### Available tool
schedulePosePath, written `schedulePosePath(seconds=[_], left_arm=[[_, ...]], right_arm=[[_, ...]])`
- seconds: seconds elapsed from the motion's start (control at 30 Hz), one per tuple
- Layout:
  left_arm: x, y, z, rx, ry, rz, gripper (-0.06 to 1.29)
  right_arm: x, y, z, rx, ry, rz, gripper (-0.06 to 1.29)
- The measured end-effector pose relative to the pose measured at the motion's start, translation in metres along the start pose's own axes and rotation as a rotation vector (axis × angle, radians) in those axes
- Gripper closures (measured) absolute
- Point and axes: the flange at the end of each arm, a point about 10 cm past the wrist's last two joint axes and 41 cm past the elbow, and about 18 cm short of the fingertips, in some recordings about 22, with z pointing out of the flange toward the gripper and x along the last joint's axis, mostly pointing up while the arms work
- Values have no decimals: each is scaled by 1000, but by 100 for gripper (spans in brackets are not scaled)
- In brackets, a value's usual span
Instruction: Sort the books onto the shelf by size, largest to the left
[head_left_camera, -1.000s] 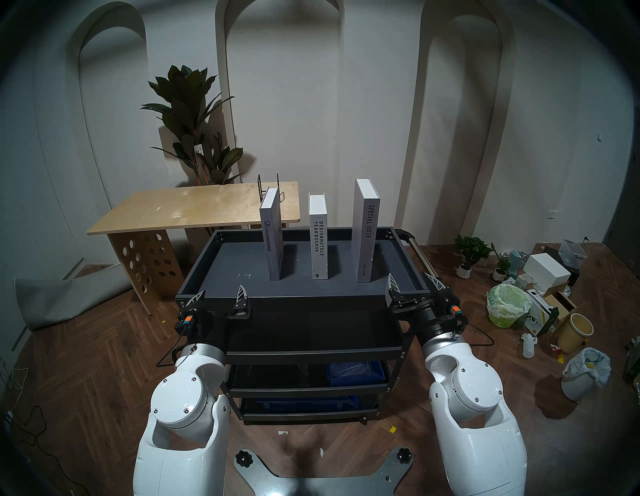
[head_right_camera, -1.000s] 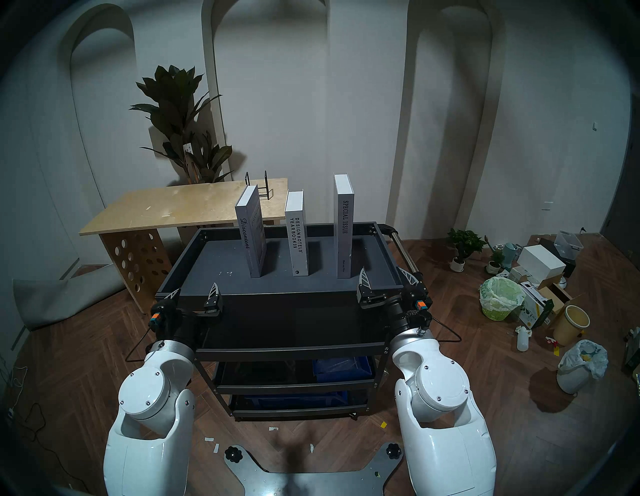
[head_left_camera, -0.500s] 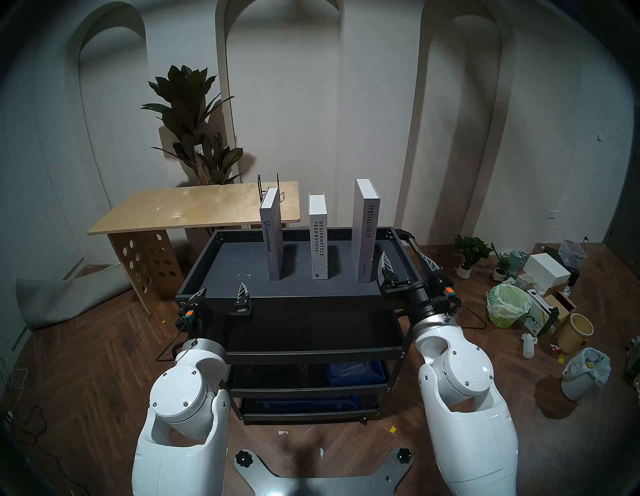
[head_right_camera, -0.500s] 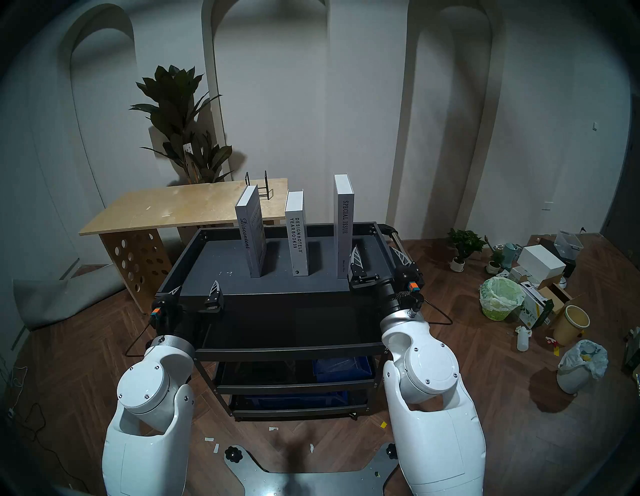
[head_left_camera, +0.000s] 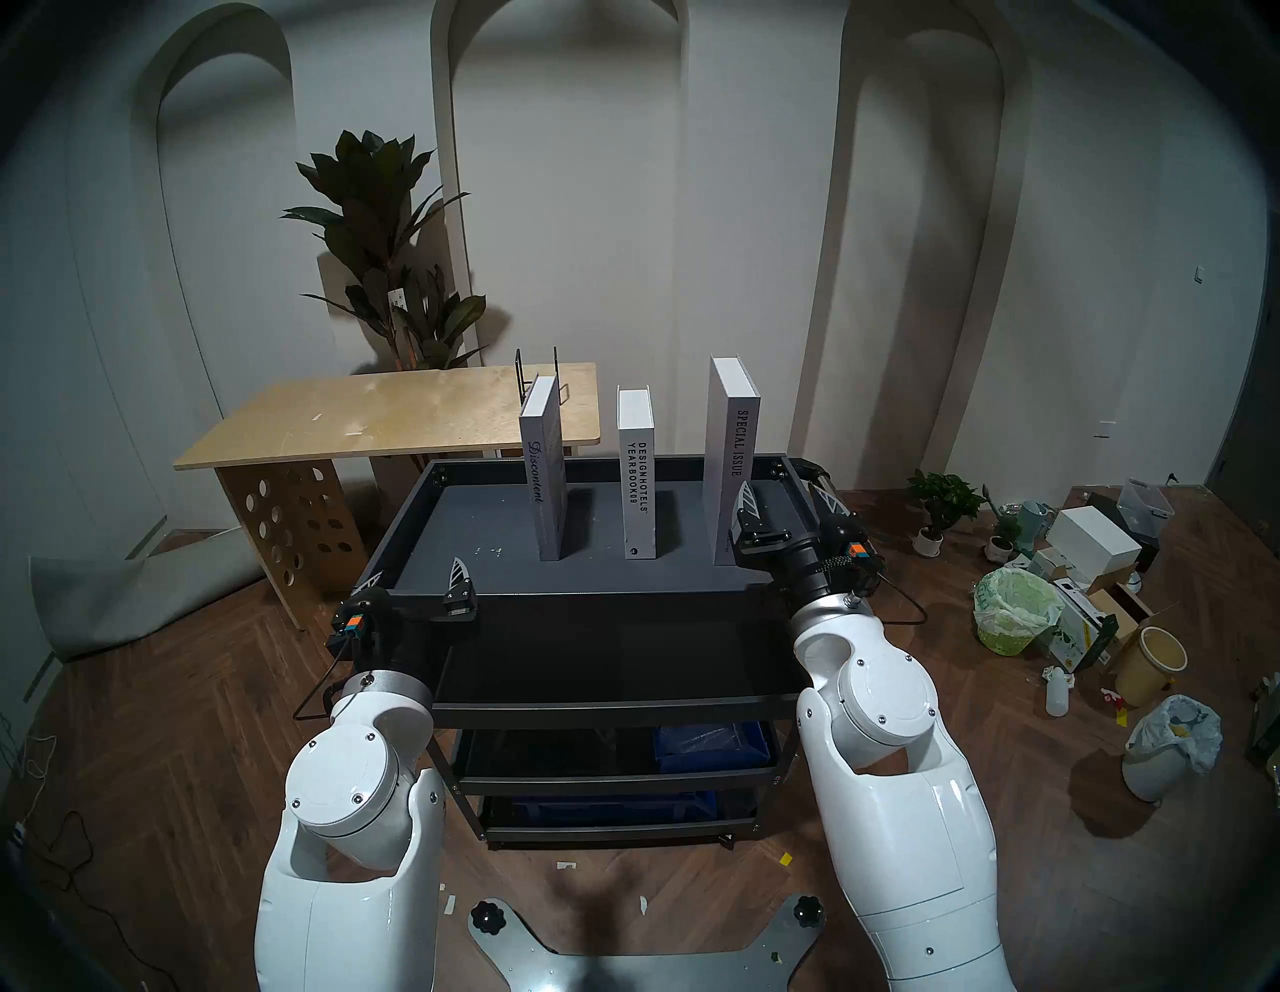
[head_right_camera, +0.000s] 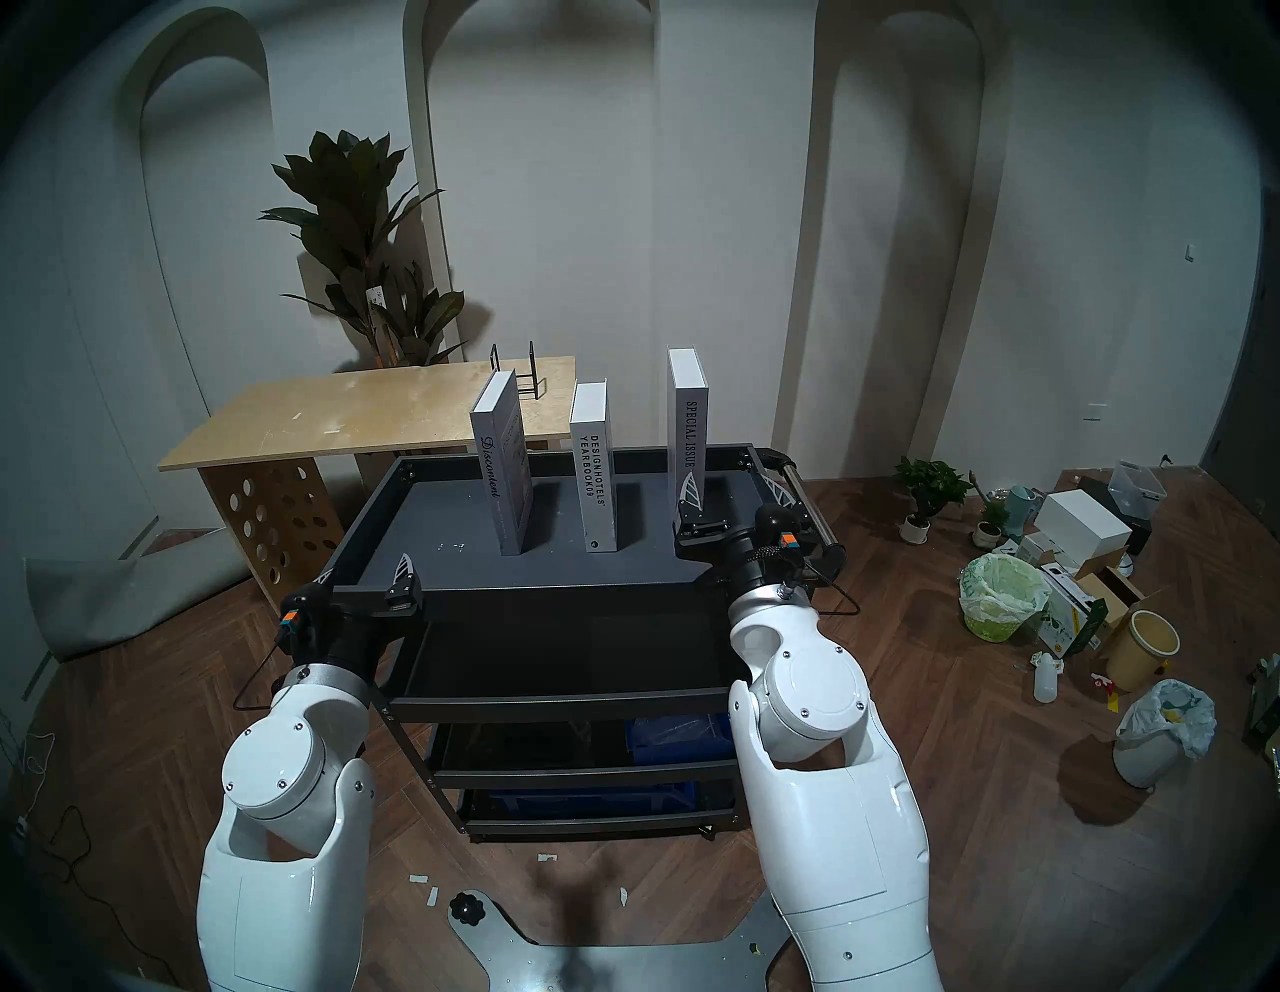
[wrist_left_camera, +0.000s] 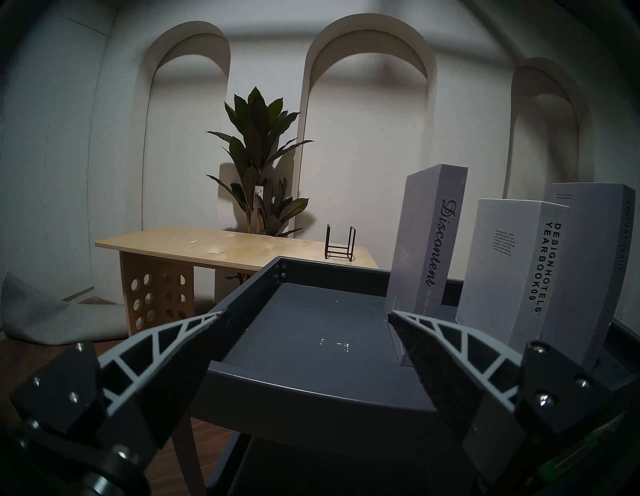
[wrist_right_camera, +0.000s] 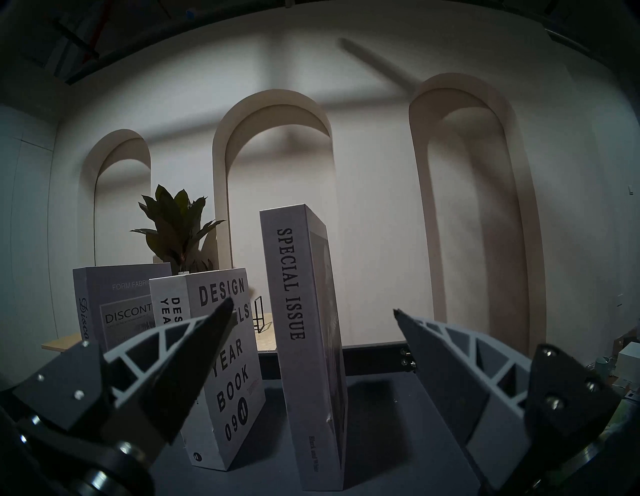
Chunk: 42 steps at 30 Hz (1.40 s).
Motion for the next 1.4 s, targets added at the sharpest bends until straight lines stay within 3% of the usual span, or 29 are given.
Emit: schedulePosePath(seconds=[0.63, 1.03, 1.4], left_arm=[[-1, -18, 3, 59, 5, -23, 0], [-2, -25, 4, 75, 7, -31, 0], [-2, -25, 4, 78, 10, -26, 0]], right_arm=[[8, -24, 50, -39, 8, 15, 0], [1, -37, 83, -107, -37, -5, 0], [4, -44, 111, -176, -36, -15, 0]])
